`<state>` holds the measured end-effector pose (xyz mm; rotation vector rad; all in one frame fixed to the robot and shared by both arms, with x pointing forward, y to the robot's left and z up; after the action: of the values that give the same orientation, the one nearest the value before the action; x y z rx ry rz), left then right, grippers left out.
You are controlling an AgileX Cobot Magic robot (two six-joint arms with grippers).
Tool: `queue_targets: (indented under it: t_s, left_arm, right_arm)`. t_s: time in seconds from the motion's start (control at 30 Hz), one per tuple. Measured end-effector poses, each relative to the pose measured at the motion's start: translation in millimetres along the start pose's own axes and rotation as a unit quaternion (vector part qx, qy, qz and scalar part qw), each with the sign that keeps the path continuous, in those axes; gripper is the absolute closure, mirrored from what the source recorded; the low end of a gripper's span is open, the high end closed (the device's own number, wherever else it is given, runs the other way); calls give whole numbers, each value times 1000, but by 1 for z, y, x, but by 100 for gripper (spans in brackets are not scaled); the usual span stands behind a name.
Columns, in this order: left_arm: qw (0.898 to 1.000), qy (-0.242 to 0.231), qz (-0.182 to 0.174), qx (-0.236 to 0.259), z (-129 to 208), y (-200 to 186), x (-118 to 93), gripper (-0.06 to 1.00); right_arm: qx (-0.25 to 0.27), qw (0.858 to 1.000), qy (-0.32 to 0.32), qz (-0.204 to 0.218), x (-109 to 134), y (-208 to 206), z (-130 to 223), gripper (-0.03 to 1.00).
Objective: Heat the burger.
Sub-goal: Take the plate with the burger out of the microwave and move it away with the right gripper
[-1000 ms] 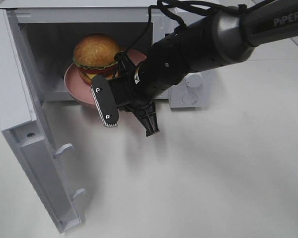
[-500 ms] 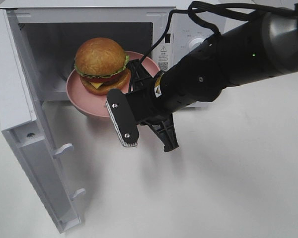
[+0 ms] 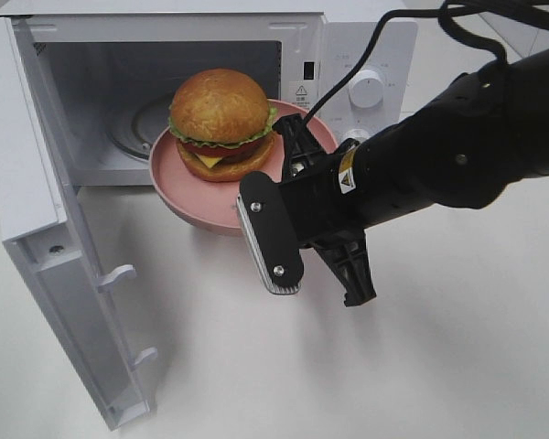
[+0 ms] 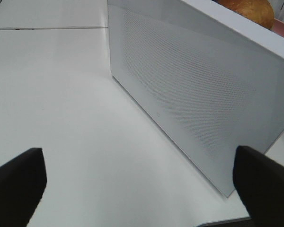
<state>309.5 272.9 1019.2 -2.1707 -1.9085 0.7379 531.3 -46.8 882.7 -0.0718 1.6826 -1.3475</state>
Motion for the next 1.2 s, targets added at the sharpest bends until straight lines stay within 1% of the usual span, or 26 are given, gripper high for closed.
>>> queue_targets:
  t_s: [0.33,0.43,0.5,0.57,0.63,0.67,0.77,0.83,0.93,1.0,1.1,1.17,1.2]
  left_arm:
    - [1000,0,0,0,0,0,0,-5]
    - [1000,0,0,0,0,0,0,-5]
    - [1000,0,0,0,0,0,0,-5]
    - [1000,0,0,0,0,0,0,-5]
    - [1000,0,0,0,0,0,0,-5]
    - [1000,0,0,0,0,0,0,-5]
    - [1000,0,0,0,0,0,0,-5]
    - [1000,0,0,0,0,0,0,-5]
    - [1000,0,0,0,0,0,0,-5]
    - [1000,0,0,0,0,0,0,-5]
    - [1000,0,0,0,0,0,0,-5]
    - [1000,0,0,0,0,0,0,-5]
    - [1000,0,0,0,0,0,0,-5]
  right_arm:
    - [0,1000,24,6,16,-26,0,91]
    - [0,999,32,7,27,-38,-1,91]
    - [0,999,34,7,30,-41,-1,91]
    - [1,999,45,1,45,-55,-1,91]
    - [1,999,46,-1,48,-58,-1,91]
    - [2,999,46,-7,56,-64,-1,91]
    - [3,999,47,-10,60,-68,-1,91]
    - [5,999,50,-13,71,-83,0,91]
    - [7,998,53,-13,73,-87,0,91]
    - [16,998,62,-9,79,-99,4,91]
    - [19,998,66,-8,81,-102,5,91]
    - [35,996,87,-11,91,-112,10,91]
    - [35,996,87,-11,91,-112,10,91]
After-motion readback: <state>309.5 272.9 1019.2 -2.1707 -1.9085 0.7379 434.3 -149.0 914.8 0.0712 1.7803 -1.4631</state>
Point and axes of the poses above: a point on each arm's last joint axis where the gripper is mounted, y pointing out along that axis toward the gripper, x along the wrist's bending axis when the last joint is at zero, z = x × y, the point moved 9 cm from there along y, pointing out along that axis toward the gripper, and after that the axes turned 13 degrees about -y, right-handed, at the moved point
